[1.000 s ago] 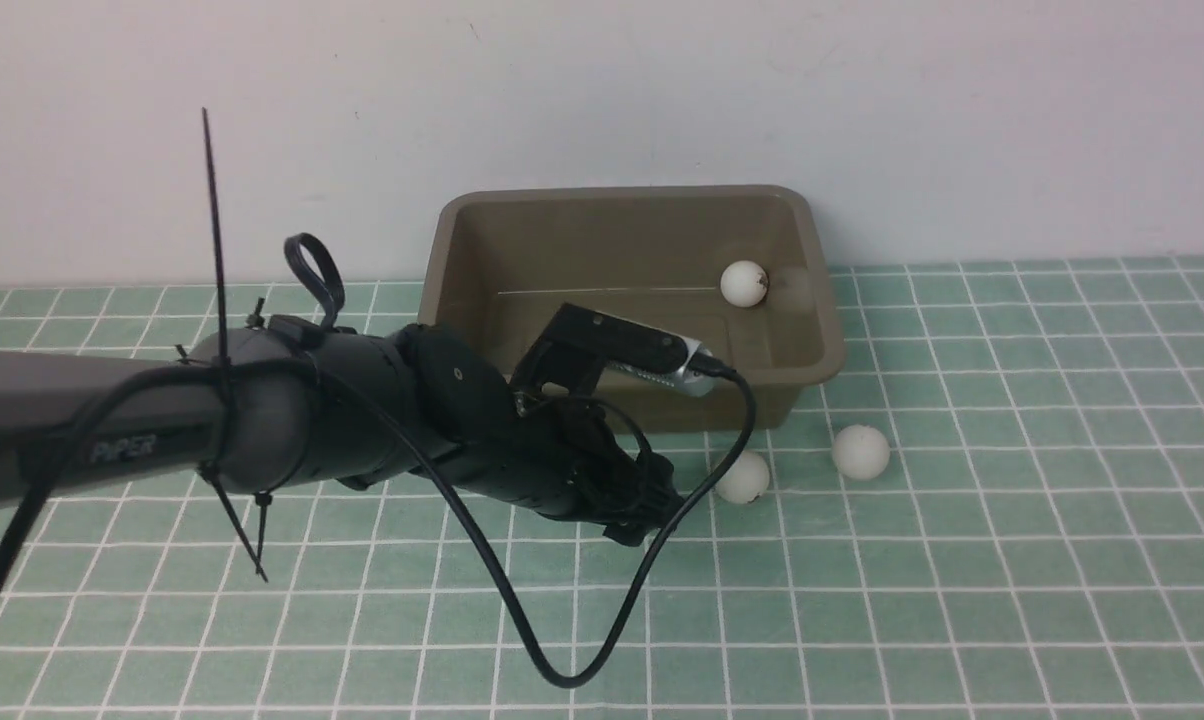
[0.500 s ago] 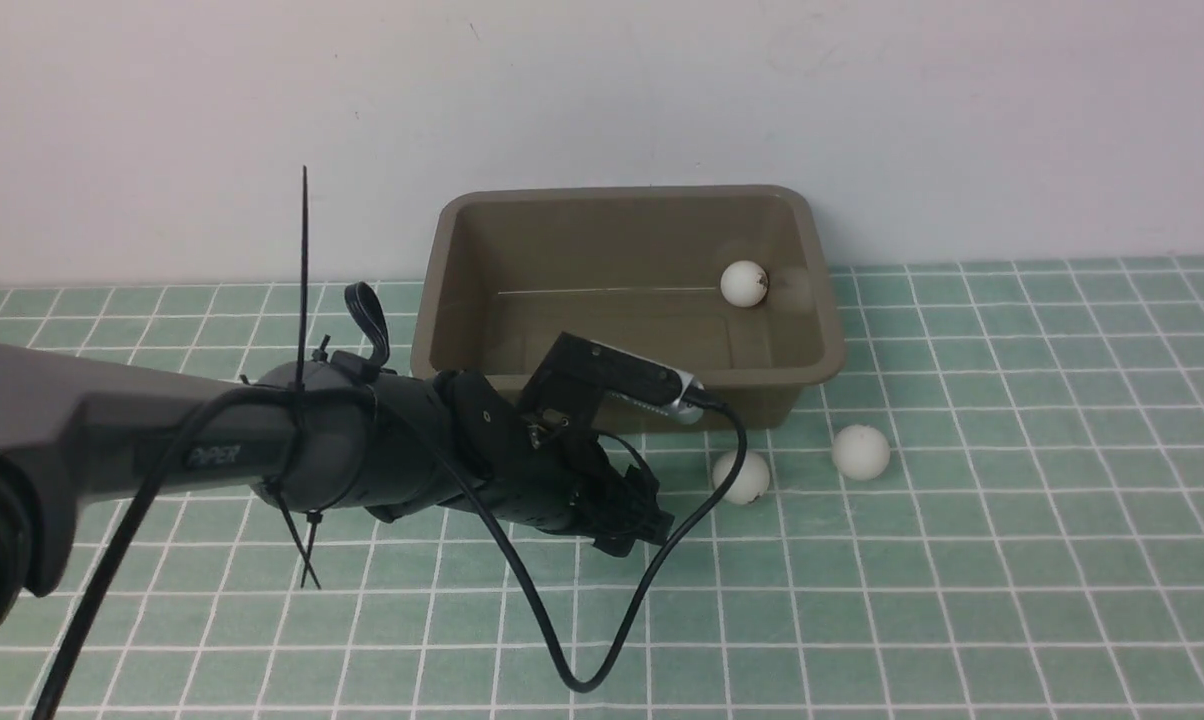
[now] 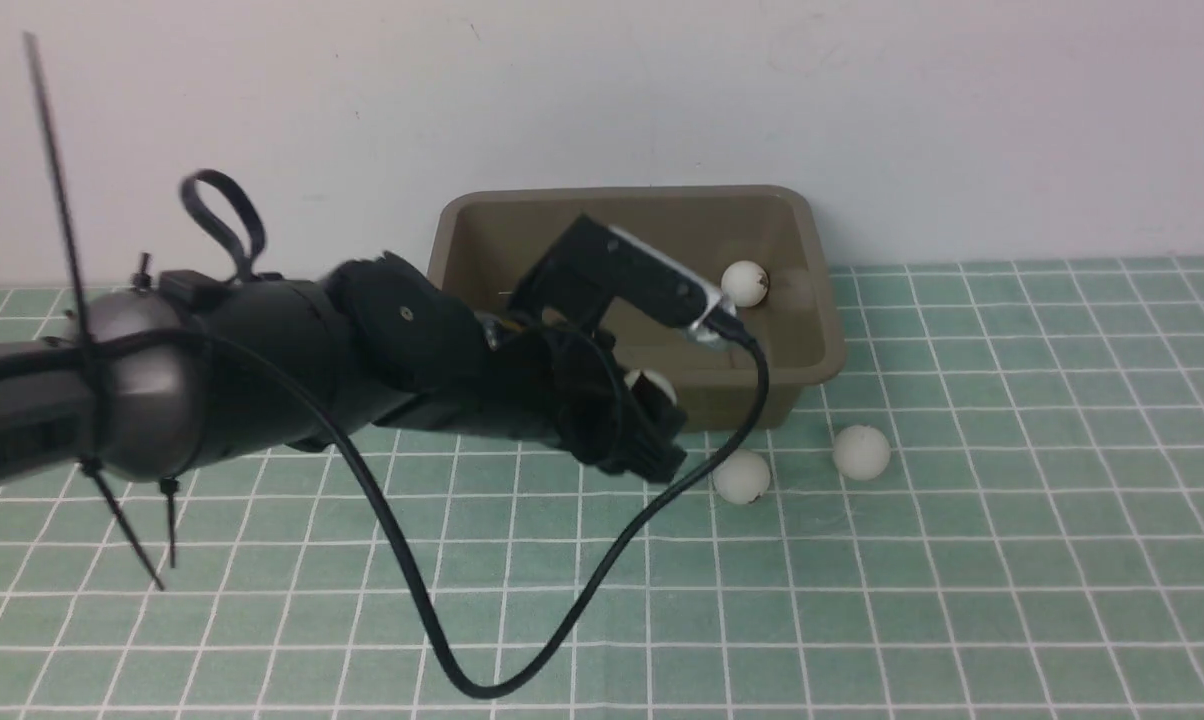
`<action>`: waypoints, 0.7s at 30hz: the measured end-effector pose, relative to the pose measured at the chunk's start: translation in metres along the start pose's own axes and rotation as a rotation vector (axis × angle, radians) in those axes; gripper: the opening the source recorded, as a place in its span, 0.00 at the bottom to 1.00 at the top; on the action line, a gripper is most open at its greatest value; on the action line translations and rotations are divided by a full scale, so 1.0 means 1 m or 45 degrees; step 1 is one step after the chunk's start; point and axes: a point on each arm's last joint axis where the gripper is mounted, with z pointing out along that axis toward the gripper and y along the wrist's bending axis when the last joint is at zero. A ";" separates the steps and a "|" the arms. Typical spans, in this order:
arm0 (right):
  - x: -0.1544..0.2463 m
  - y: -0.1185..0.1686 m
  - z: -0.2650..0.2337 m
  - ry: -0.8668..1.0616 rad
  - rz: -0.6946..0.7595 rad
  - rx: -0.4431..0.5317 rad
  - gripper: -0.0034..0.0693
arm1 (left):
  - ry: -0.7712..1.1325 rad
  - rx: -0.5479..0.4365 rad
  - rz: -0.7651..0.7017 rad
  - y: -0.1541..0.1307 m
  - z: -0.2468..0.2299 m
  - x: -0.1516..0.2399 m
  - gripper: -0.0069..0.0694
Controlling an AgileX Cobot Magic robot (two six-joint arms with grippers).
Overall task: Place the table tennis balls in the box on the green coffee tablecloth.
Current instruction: 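Drop the ball into the bin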
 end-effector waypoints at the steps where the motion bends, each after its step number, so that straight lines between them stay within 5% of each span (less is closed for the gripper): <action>1: 0.000 0.000 0.000 0.001 0.000 0.000 0.68 | 0.012 0.076 -0.037 -0.005 -0.003 -0.002 0.73; 8: 0.000 0.000 0.000 0.004 -0.004 0.003 0.68 | 0.015 0.618 -0.011 -0.037 -0.060 -0.033 0.73; 11: 0.000 -0.001 0.000 0.006 -0.013 0.011 0.68 | 0.067 0.757 -0.001 -0.044 -0.082 -0.039 0.73; 15: 0.000 -0.001 0.000 0.007 -0.018 0.016 0.68 | 0.319 0.795 0.008 -0.052 -0.089 -0.025 0.63; 21: 0.000 -0.002 0.000 -0.003 -0.022 0.021 0.68 | 0.664 0.557 0.128 -0.072 -0.080 0.002 0.46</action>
